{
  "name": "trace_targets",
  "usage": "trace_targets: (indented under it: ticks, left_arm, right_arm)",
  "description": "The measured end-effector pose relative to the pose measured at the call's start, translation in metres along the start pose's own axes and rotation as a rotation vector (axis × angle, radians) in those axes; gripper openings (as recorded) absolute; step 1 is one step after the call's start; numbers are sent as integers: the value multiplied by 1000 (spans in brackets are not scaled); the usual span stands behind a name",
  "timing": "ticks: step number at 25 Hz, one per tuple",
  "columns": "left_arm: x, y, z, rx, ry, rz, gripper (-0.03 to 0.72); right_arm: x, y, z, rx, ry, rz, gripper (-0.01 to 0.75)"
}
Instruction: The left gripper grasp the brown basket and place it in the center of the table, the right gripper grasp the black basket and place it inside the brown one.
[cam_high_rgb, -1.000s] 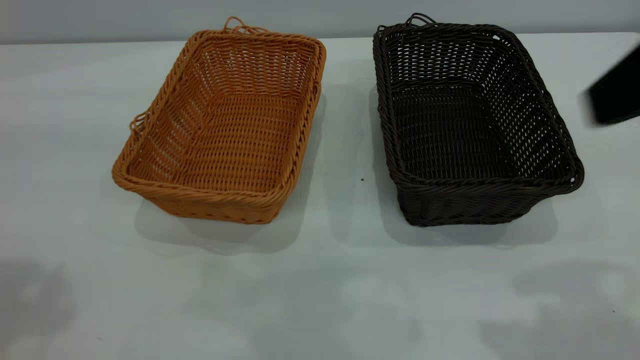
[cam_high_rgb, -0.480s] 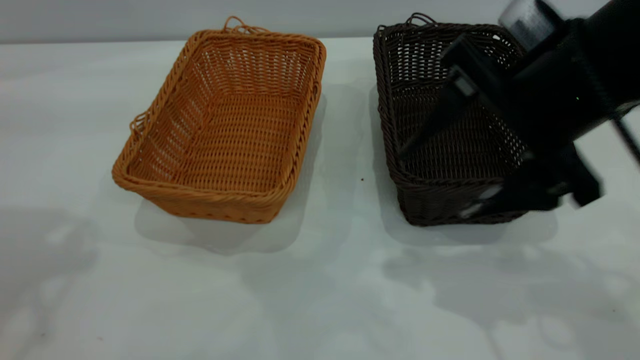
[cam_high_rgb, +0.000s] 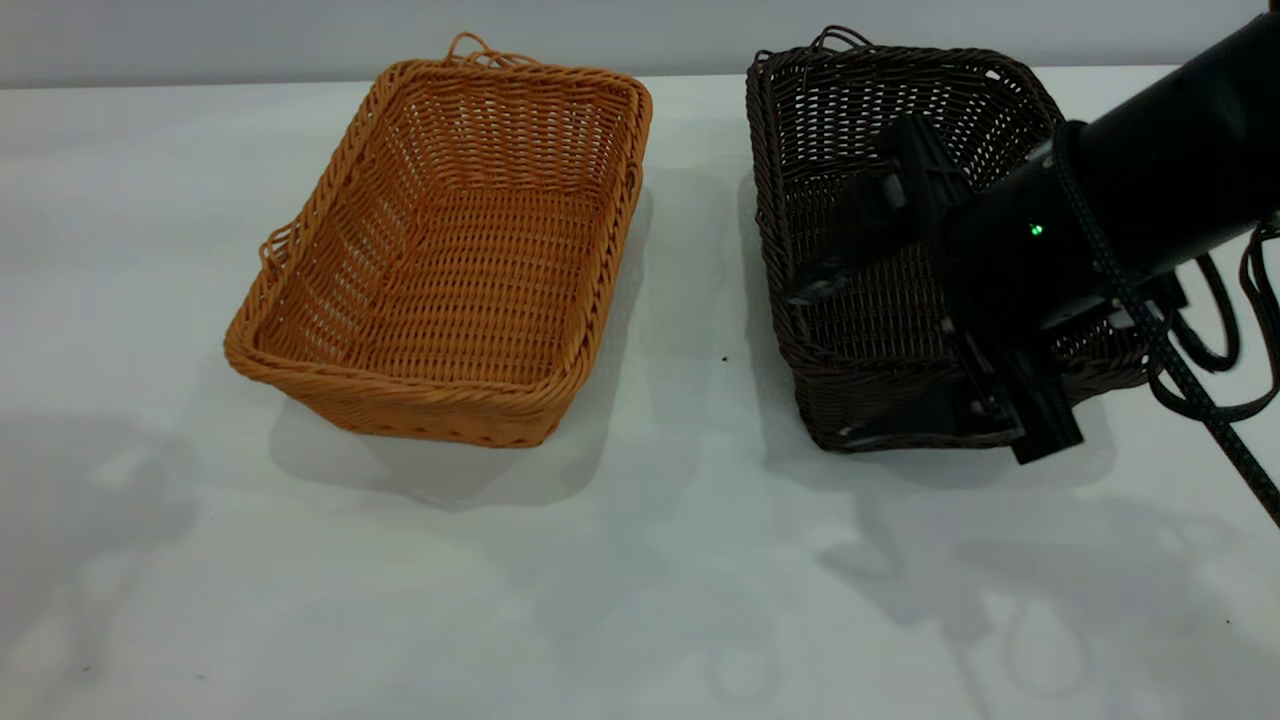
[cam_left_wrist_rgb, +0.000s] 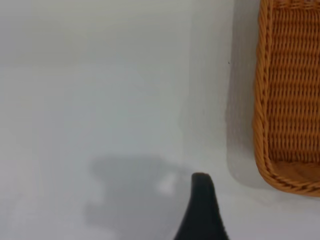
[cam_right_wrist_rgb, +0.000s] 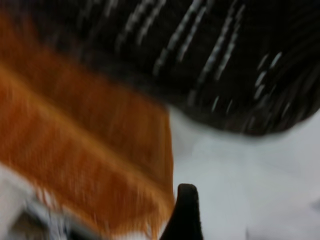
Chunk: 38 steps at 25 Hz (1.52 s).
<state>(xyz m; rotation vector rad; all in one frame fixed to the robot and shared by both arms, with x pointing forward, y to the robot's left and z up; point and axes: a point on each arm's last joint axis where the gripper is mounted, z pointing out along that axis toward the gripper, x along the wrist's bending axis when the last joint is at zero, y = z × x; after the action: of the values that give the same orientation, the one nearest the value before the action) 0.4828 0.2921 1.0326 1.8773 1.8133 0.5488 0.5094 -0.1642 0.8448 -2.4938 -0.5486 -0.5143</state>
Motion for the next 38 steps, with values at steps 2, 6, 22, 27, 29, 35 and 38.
trace_targets:
  ticks: [2, 6, 22, 27, 29, 35, 38]
  left_arm:
    - [0, 0, 0, -5, 0, 0, 524]
    - [0, 2, 3, -19, 2, -1, 524]
    - [1, 11, 49, 97, -7, -28, 524]
    - [3, 25, 90, 164, -6, -33, 524]
    - [3, 28, 109, 191, -6, -32, 524]
    - [-18, 38, 174, 281, -45, -4, 524]
    - [-37, 42, 200, 309, -84, 30, 524]
  right_arm:
    - [-1, 6, 0, -69, -14, 42, 592]
    - [1, 8, 4, -171, -29, 78, 590]
    - [2, 36, 41, -308, -91, 145, 531]
    - [-1, 43, 41, -374, -106, 150, 531]
    - [-1, 43, 41, -377, -105, 154, 531]
    - [-1, 43, 41, -376, -105, 155, 531]
    - [-1, 43, 41, -376, -105, 155, 531]
